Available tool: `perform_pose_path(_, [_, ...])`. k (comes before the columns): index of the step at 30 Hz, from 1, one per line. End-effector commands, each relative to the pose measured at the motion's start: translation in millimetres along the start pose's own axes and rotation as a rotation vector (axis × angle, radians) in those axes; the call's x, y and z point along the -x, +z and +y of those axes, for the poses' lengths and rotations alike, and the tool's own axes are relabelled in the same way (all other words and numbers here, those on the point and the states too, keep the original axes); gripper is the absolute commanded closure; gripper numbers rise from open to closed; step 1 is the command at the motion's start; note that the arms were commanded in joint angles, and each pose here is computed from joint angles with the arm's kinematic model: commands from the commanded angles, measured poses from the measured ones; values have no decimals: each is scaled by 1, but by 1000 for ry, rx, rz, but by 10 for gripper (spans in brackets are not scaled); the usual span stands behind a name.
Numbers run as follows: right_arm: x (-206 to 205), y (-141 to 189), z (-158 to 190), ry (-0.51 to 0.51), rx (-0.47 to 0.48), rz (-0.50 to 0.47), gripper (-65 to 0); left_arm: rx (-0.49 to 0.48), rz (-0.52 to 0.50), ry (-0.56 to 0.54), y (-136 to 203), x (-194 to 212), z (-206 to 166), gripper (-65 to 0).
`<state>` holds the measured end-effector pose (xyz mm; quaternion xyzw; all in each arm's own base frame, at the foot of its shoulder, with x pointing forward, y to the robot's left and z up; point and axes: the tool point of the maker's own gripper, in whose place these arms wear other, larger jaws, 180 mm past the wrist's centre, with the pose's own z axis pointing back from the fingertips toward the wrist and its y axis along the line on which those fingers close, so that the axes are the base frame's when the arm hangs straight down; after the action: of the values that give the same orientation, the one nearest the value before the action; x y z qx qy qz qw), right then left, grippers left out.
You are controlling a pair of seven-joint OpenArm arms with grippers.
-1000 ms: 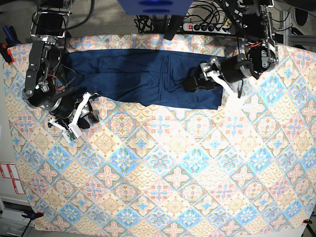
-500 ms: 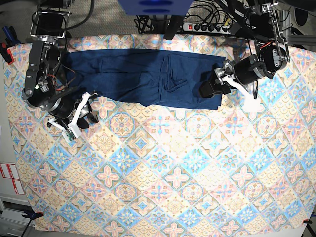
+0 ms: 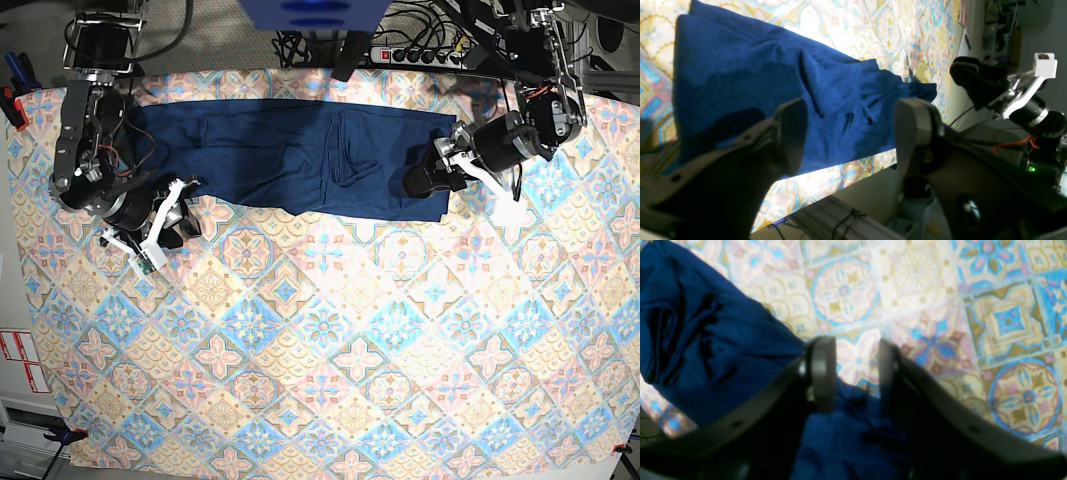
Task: Fold the T-shirt properly
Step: 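Press the folded end down with the left gripper, then grasp the strip's other end with the right gripper, left gripper holding its end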
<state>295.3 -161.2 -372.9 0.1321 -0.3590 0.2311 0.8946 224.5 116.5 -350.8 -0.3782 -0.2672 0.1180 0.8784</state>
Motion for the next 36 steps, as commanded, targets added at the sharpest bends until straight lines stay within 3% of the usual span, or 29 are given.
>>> perform_pose_path(1, [-14,4,-5,13,8,-45,-200,23,-33,-17,3,-10,-7,-399])
perform_pose_path(6, [-14,4,-5,12,8,-45,-200,13,-83,-14,4,-17,-4,-394])
perform_pose_path(18, [-13,3,-3,11,3,-45,-200,-20,-31,128,-14,-2,34,-393])
perform_pose_path(25, [-13,2,-1,12,-2,-43,-200,-6,-39,126,-14,-5,30,-393])
perform_pose_path(31, [-11,3,-2,8,1,-40,-200,67,-169,200,5,-36,27,-394])
perform_pose_path(36, [0,4,0,-2,-3,-19,-200,40,-238,222,21,-49,40,-393])
